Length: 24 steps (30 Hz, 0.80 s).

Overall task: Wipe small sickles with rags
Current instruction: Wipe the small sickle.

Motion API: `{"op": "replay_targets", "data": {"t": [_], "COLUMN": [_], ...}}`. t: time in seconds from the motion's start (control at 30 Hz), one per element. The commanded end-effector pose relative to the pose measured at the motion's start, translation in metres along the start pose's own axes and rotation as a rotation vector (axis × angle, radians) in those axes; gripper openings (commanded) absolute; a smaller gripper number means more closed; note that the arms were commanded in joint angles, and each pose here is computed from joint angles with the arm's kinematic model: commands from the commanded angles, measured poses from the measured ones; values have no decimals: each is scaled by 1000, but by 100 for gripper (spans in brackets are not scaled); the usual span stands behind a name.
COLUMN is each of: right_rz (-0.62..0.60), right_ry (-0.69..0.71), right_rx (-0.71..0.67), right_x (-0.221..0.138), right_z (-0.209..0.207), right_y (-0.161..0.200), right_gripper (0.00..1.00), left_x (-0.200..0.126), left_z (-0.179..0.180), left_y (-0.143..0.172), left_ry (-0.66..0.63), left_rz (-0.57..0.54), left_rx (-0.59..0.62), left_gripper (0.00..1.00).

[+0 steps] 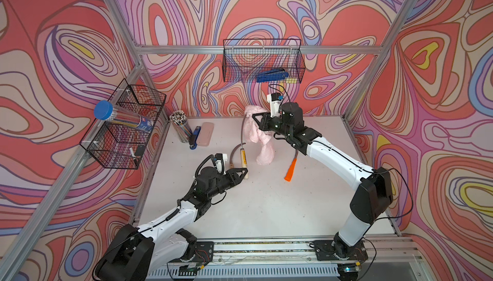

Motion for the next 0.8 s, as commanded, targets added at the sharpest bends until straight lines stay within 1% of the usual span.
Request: {"op": "replay_targets", "data": {"t": [0.0,0.17,0.27,0.4,0.53,0.63,0.77], "right_rz": [0,27,19,18,42,66,63], "right_ry": [-3,10,18,22,-16,-42,-62], "right_rx": [5,60,93,105,106,74,57], "right_x": [10,22,20,18,20,25,29], "right_z": [-12,-41,-56,-64,-61,-50,-37], "right_y": [7,15,12,13,16,20,11], "right_gripper": [0,0,0,0,0,0,0], "left_x": [0,0,-1,-2,-1,0,2], "left_z": [-4,-5,-5,-5,-5,-4,-3], "left_y": [-3,-3,-3,-3,-3,-3,-4], "left_ry": [22,21,20,20,20,20,17], "left_rz": [-4,-7,-9,-12,-11,-10,-8], "left_rx": [1,2,5,5,7,5,2], "left_gripper": [0,0,0,0,0,0,0]}}
Point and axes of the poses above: each gripper's point midway between its finger pads, its own x axis out along the fingers, its own z axis along the line the jaws close on, y = z × x, the point moved 8 cm from there along -x, back along the fingers, and after that the axes turned 10 degrees about x, right-handed, at the moved point
